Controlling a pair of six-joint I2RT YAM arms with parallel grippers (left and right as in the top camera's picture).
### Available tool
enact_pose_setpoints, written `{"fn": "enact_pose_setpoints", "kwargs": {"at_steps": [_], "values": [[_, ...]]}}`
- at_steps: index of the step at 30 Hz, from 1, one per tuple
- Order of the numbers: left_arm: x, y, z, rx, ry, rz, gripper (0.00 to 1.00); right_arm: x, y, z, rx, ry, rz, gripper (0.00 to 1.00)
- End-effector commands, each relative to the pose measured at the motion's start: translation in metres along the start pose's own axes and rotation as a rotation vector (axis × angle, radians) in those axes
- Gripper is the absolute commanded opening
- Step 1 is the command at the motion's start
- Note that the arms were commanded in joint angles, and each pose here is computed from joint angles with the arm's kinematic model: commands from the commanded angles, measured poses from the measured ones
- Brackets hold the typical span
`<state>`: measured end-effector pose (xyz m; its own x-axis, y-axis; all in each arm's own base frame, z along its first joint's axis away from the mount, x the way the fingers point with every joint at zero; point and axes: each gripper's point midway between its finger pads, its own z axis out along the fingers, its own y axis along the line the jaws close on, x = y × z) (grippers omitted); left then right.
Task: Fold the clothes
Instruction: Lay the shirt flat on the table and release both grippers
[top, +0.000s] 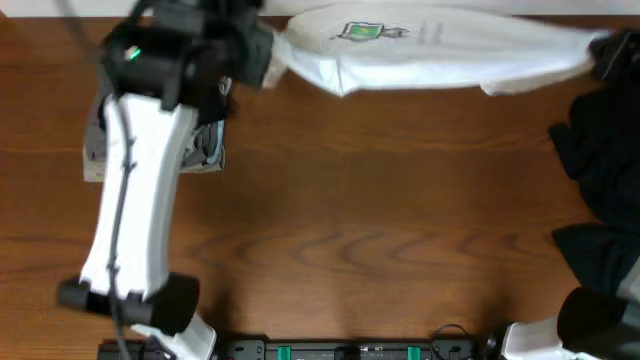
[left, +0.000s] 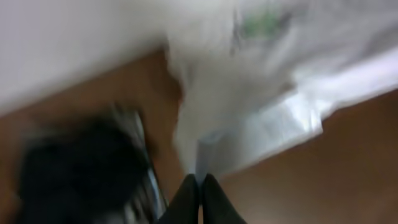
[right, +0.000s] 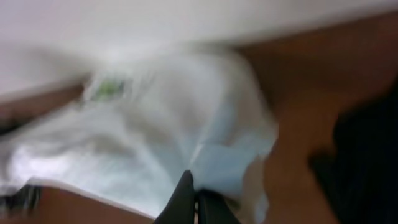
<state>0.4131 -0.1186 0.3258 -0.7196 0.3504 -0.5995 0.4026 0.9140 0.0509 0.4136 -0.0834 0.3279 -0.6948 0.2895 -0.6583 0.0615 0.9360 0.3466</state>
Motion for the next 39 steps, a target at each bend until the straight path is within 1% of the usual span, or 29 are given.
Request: {"fn": "enact_pose_setpoints", "kwargs": {"at_steps": [1,5,9,12,15,16,18,19,20,21,23,24,26,27,30,33,34,37,38,39], "values": [[0.018,-0.003,0.000,0.017,0.078,-0.025,0.06,0.035,-0.004,0.021,-0.024,0.169,-0.099,0.01],[0.037,-0.006,-0.005,0.026,0.153,-0.046,0.06,0.077,-0.008,0.033,-0.054,0.360,-0.071,0.01],[0.057,-0.010,-0.011,0.037,0.228,-0.053,0.06,0.102,-0.013,0.036,-0.042,0.483,-0.057,0.01],[0.072,-0.013,-0.016,0.045,0.295,-0.064,0.06,0.111,-0.016,0.032,-0.016,0.528,-0.048,0.01],[0.082,-0.014,-0.019,0.049,0.337,-0.077,0.06,0.113,-0.015,0.030,-0.017,0.536,-0.040,0.01],[0.084,-0.015,-0.019,0.050,0.345,-0.077,0.07,0.114,-0.015,0.030,-0.018,0.538,-0.039,0.01],[0.087,-0.015,-0.021,0.052,0.358,-0.078,0.14,0.116,-0.014,0.029,-0.019,0.548,-0.035,0.02],[0.088,-0.015,-0.021,0.052,0.363,-0.079,0.15,0.117,-0.014,0.028,-0.019,0.552,-0.033,0.03],[0.089,-0.016,-0.022,0.053,0.369,-0.079,0.16,0.118,-0.014,0.027,-0.020,0.557,-0.030,0.13],[0.090,-0.016,-0.022,0.053,0.373,-0.079,0.16,0.119,-0.014,0.026,-0.021,0.564,-0.027,0.20],[0.091,-0.016,-0.022,0.053,0.375,-0.079,0.17,0.122,-0.013,0.025,-0.021,0.577,-0.021,0.30],[0.090,-0.016,-0.022,0.053,0.374,-0.079,0.15,0.123,-0.014,0.024,-0.014,0.581,-0.022,0.34],[0.089,-0.016,-0.022,0.053,0.369,-0.078,0.17,0.124,-0.019,0.023,0.013,0.588,-0.029,0.39],[0.089,-0.016,-0.021,0.053,0.367,-0.078,0.24,0.124,-0.021,0.023,0.026,0.590,-0.030,0.42],[0.086,-0.015,-0.020,0.051,0.355,-0.078,0.37,0.120,-0.025,0.026,0.048,0.572,-0.018,0.47],[0.080,-0.014,-0.018,0.048,0.329,-0.081,0.43,0.111,-0.027,0.032,0.059,0.532,-0.017,0.56],[0.079,-0.014,-0.017,0.047,0.324,-0.086,0.47,0.108,-0.029,0.035,0.063,0.518,-0.017,0.58],[0.076,-0.014,-0.011,0.048,0.314,-0.087,0.55,0.099,-0.034,0.046,0.085,0.464,0.022,0.60],[0.076,-0.014,-0.008,0.048,0.311,-0.087,0.67,0.098,-0.036,0.050,0.091,0.453,0.041,0.60],[0.075,-0.013,-0.004,0.047,0.305,-0.088,0.69,0.097,-0.038,0.055,0.098,0.441,0.065,0.59]]}}
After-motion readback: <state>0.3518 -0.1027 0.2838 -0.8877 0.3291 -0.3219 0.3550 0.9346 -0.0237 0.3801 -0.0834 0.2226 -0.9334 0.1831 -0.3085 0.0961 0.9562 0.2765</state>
